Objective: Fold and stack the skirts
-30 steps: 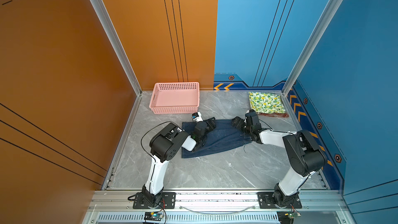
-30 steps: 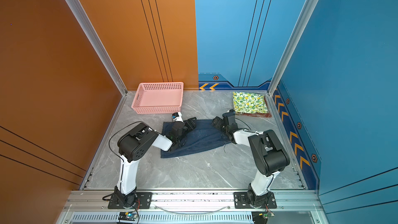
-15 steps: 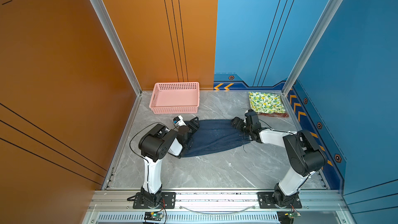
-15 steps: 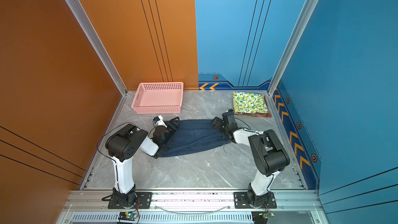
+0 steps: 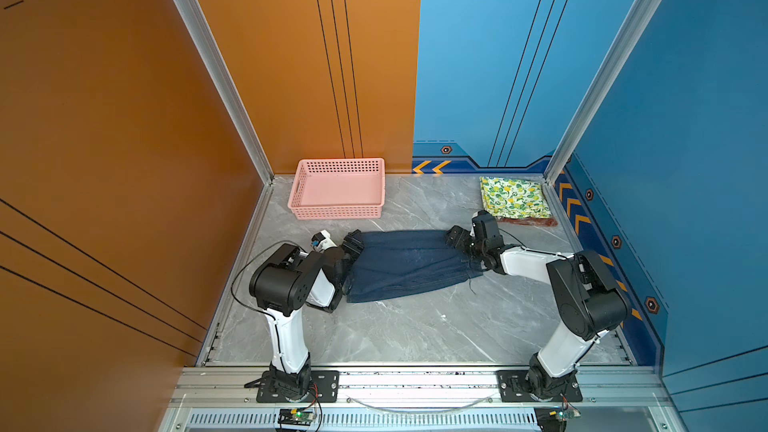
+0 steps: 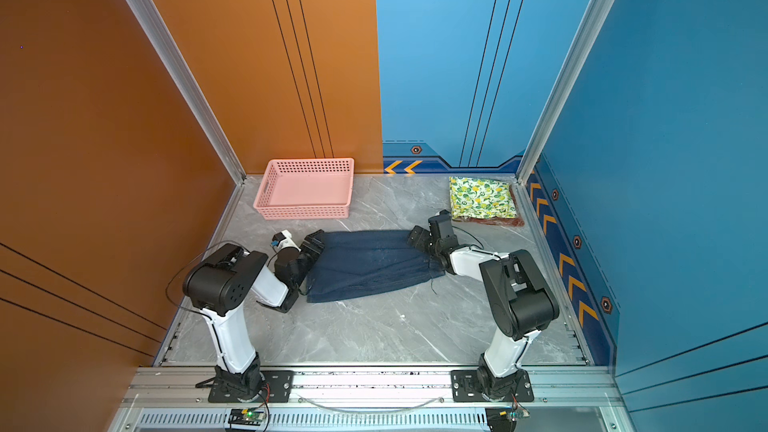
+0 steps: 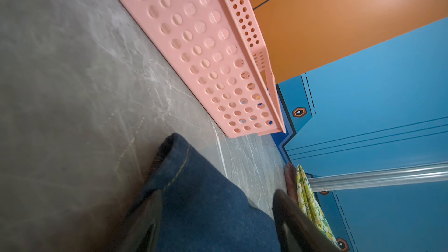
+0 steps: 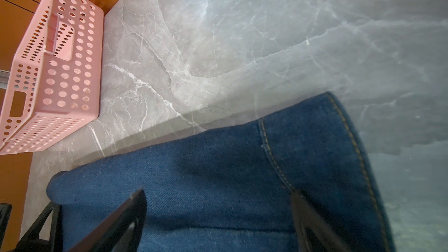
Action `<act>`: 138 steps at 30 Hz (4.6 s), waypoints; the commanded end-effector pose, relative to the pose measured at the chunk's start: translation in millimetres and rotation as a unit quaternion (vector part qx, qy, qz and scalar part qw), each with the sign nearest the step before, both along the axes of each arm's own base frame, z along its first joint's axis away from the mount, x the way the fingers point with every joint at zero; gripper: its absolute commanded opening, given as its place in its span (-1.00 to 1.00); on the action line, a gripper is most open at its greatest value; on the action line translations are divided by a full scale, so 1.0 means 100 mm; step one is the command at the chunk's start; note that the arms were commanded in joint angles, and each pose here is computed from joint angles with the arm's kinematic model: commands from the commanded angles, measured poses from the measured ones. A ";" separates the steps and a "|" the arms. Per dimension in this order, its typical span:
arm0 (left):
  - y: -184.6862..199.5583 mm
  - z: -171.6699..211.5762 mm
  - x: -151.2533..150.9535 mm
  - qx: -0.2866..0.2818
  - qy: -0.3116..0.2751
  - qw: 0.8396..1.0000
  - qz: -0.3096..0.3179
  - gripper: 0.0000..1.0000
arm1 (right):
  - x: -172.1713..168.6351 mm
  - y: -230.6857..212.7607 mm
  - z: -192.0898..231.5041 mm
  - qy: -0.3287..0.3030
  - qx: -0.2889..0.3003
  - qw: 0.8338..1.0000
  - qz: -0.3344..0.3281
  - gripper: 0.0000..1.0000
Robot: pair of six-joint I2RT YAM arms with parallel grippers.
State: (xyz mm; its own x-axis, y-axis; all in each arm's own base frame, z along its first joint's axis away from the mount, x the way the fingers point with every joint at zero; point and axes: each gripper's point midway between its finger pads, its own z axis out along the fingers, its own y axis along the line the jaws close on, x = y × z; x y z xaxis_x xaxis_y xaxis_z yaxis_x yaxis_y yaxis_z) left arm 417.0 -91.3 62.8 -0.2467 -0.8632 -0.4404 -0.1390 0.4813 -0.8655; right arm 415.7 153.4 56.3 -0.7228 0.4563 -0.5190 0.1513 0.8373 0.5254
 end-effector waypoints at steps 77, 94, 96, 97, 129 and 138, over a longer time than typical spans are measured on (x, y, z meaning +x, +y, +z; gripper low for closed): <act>-0.36 -0.72 -0.85 0.189 0.357 0.873 -0.275 -0.91 | -0.58 -0.59 -0.02 0.142 -0.014 0.988 0.052 -1.00; -0.50 -0.84 -0.87 0.180 0.355 0.871 -0.289 -1.00 | -0.61 0.26 0.95 0.027 -0.166 0.969 0.183 -1.00; -0.53 -0.85 -0.88 0.178 0.354 0.871 -0.292 -1.00 | -0.60 0.54 1.01 0.016 -0.163 0.964 0.210 -1.00; -0.53 -0.86 -0.88 0.177 0.353 0.871 -0.292 -1.00 | -0.60 0.67 1.03 0.013 -0.159 0.962 0.223 -1.00; -1.24 -0.88 -1.35 0.095 0.321 0.883 -0.329 -1.00 | -0.71 1.18 0.76 0.027 -0.208 0.959 0.193 0.58; -1.21 -0.91 -1.39 0.095 0.317 0.883 -0.332 -1.00 | -0.88 1.33 0.34 0.051 -0.268 0.942 0.198 0.59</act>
